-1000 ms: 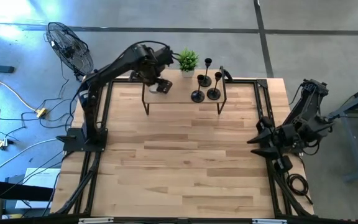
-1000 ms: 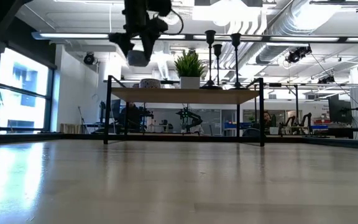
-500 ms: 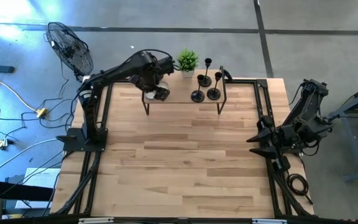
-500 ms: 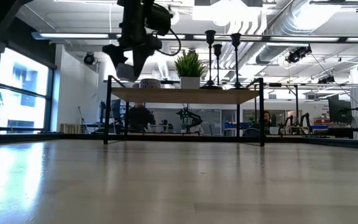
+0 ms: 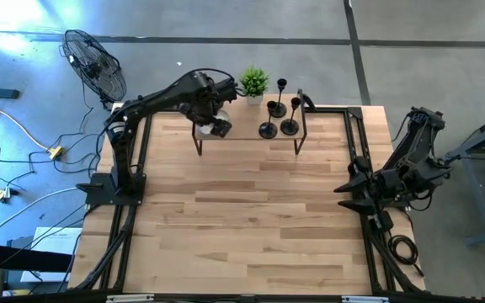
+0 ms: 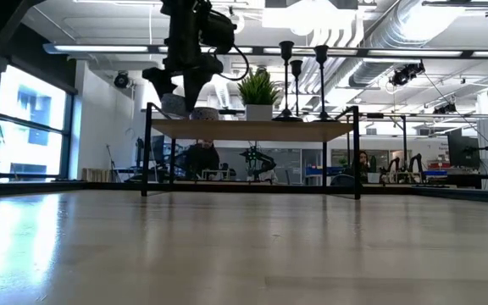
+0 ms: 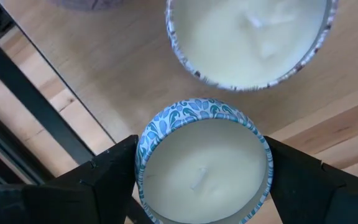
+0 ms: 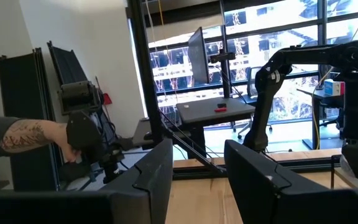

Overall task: Pick & Place candle stick holders
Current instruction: Put the blue candle on the shelf

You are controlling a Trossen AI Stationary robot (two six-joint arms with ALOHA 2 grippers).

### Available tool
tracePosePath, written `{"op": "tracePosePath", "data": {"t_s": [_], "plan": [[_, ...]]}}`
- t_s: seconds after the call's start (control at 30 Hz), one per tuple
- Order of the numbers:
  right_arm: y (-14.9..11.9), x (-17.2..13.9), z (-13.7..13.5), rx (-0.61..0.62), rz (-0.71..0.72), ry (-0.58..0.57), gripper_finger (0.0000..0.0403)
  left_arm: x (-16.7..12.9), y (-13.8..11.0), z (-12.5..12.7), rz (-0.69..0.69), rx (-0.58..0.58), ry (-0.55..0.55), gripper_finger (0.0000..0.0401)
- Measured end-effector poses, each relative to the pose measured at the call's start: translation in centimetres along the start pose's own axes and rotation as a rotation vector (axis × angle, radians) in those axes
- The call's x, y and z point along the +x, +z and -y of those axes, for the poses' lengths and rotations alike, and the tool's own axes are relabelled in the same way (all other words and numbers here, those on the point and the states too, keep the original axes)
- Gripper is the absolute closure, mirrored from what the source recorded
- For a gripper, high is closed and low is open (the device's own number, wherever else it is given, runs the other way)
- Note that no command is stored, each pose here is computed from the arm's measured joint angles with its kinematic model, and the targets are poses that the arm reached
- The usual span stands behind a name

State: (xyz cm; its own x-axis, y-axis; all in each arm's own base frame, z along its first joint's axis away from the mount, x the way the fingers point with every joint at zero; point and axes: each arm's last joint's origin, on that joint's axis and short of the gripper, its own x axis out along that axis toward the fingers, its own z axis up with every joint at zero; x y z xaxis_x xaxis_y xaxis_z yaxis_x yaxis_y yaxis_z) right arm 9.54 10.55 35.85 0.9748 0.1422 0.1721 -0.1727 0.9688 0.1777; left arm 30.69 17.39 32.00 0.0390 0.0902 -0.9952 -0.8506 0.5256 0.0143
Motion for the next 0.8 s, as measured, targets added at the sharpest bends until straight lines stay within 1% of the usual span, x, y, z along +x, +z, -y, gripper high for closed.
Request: {"op": "tracePosePath", "data": {"t_s": [0.23,0.47,0.53,0.67,0.8], "plan": [[0.00,0.00,0.00,0.000,0.000,0.000,0.0263,0.00,0.39,0.21,0.040,0.010,-0.021,0.0111],[-0.01,0.00,0.00,-0.001,-0.001,0.000,0.0263,0.11,0.51,0.36,0.036,0.026,-0.046,0.0111],[-0.01,0.00,0.00,-0.001,-0.001,0.000,0.0263,0.11,0.52,0.39,0.036,0.026,-0.053,0.0101],[-0.03,0.00,0.00,-0.002,-0.002,0.000,0.0263,0.11,0.51,0.38,0.036,0.026,-0.047,0.0067],[-0.04,0.01,-0.01,-0.003,-0.003,0.000,0.0263,0.11,0.53,0.35,0.043,0.026,-0.035,0.0061]]}}
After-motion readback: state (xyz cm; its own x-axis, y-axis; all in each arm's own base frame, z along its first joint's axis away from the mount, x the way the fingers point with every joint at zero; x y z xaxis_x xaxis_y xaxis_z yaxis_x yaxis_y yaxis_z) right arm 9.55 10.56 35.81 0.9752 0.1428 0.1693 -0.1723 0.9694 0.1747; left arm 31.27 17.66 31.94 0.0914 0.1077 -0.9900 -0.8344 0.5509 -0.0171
